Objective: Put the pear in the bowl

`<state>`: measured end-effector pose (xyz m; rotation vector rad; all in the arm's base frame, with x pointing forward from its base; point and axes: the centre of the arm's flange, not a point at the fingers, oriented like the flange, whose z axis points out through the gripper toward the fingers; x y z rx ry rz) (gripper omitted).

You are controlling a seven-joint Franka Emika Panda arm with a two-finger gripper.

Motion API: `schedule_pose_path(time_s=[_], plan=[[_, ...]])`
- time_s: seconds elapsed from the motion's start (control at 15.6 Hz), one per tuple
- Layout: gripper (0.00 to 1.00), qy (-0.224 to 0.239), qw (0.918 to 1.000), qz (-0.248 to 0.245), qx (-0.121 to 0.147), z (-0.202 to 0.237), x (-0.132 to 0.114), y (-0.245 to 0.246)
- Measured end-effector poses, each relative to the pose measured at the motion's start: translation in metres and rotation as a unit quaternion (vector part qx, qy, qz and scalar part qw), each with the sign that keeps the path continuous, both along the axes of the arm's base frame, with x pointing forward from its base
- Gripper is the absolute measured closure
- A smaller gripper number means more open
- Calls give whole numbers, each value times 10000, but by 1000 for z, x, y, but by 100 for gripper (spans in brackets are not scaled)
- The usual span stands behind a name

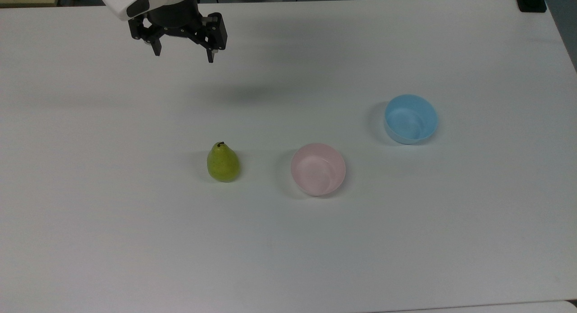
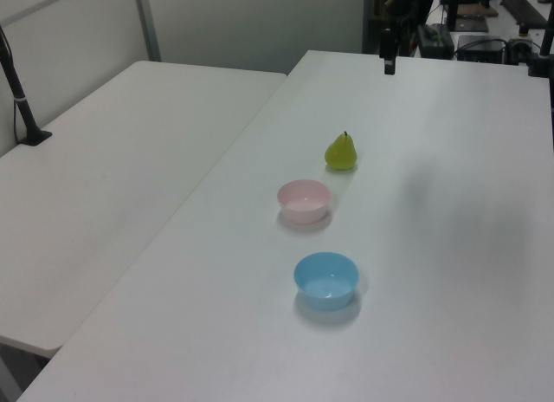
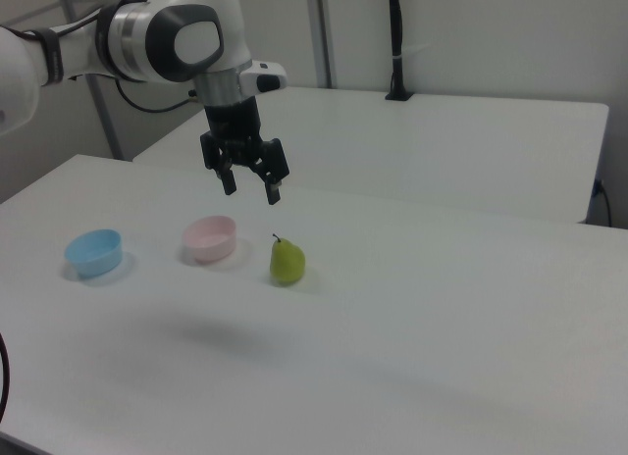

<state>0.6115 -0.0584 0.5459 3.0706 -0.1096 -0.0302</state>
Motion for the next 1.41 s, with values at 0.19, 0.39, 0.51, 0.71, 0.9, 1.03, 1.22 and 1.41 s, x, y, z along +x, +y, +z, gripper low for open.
schedule_pose_path(time_s=[0.19,0.39,0.51,0.71,0.9,1.03,1.22,1.41], plan=[[0,-12,10000,36,-1,2,-1,-1],[0,-31,10000,42,17,4,-2,-2],[0,-36,10000,37,55,5,-2,-2],[0,-34,10000,47,65,4,-2,-1],[0,-57,9999,74,61,3,0,0],[0,-110,9999,119,47,-7,7,0],[0,-250,9994,223,1,-41,30,1],[0,-282,9981,554,-50,-96,56,9]])
